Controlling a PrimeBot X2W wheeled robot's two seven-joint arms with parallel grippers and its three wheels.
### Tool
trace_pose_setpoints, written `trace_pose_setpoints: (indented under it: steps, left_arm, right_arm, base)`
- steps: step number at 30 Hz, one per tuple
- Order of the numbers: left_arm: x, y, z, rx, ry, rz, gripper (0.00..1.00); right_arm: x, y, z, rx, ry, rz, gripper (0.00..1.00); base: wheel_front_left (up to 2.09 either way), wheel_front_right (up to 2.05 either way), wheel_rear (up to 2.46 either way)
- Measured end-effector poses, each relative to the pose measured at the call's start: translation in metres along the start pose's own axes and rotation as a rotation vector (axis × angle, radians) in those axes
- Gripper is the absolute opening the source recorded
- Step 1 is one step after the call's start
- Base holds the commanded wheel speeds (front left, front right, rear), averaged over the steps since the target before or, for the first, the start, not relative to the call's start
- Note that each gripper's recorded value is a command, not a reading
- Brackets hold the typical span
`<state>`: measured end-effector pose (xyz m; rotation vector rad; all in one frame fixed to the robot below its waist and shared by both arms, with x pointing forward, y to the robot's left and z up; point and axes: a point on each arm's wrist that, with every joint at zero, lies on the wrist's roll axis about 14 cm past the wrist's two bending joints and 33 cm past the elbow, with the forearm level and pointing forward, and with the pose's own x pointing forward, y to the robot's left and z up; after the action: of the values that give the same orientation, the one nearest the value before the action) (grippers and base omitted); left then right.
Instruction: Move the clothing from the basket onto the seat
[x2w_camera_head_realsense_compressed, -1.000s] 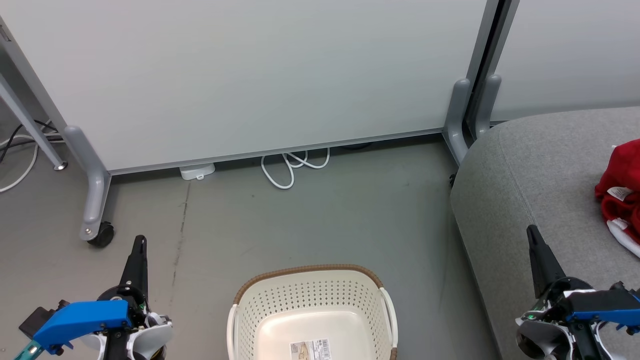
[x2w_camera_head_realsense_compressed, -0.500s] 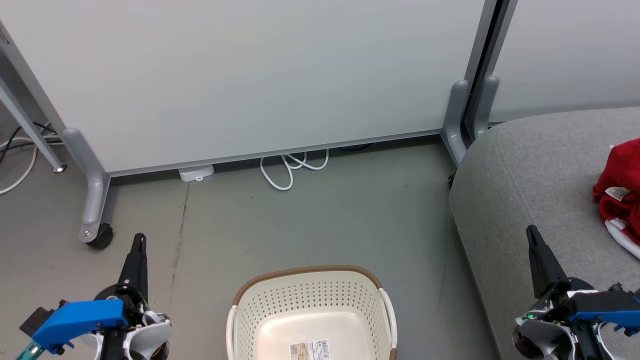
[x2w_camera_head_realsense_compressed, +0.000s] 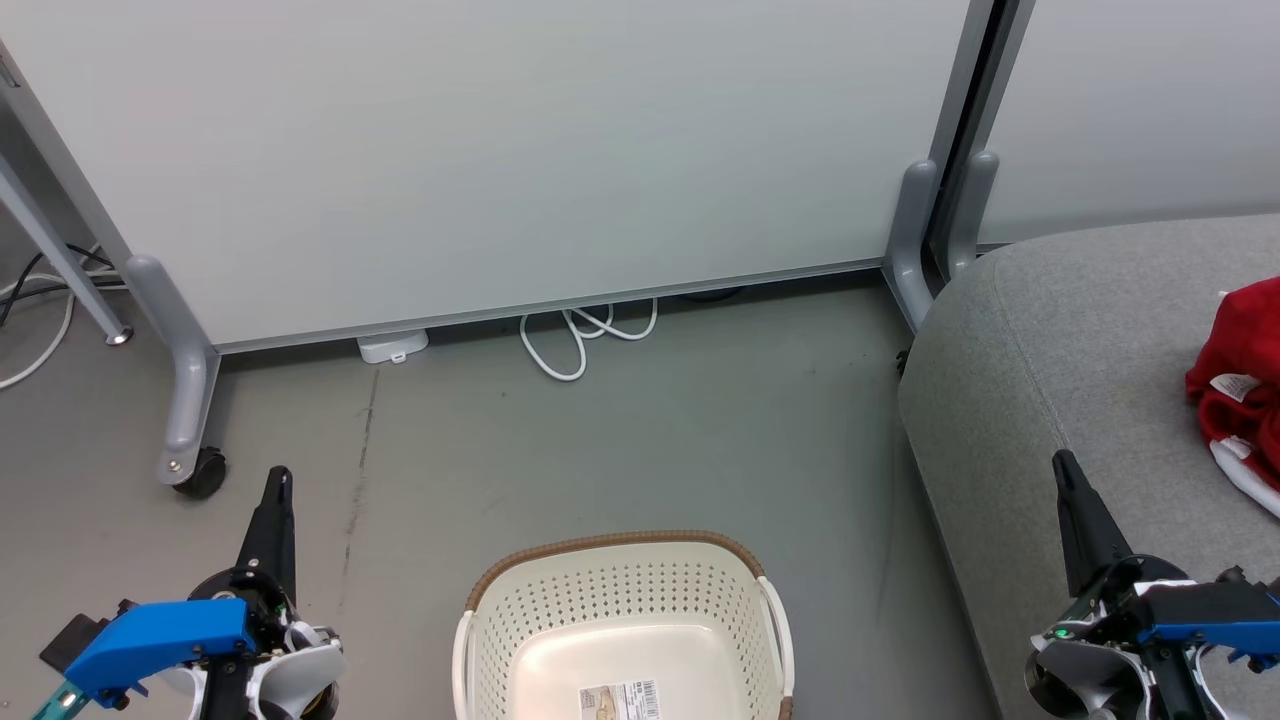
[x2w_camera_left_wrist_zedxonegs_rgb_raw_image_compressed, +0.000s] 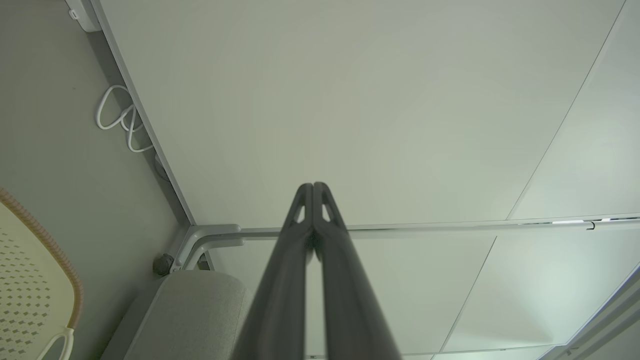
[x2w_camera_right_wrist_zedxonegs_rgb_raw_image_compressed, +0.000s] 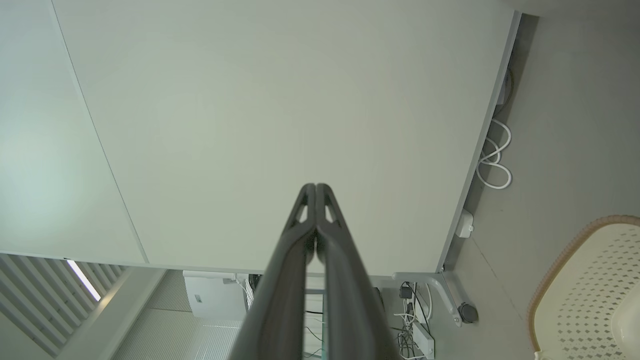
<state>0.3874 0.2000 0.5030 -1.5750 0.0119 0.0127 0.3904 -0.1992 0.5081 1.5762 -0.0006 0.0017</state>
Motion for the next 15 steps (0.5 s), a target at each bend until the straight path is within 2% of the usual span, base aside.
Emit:
trace_pose_setpoints:
  steps: [15]
  left_arm:
    - [0.0,0.0,0.0,0.0,0.0,0.0,0.0]
  right_arm:
    - [0.0,0.0,-0.0001,0.0,0.0,0.0,0.0]
  base:
    - [0.0,0.0,0.0]
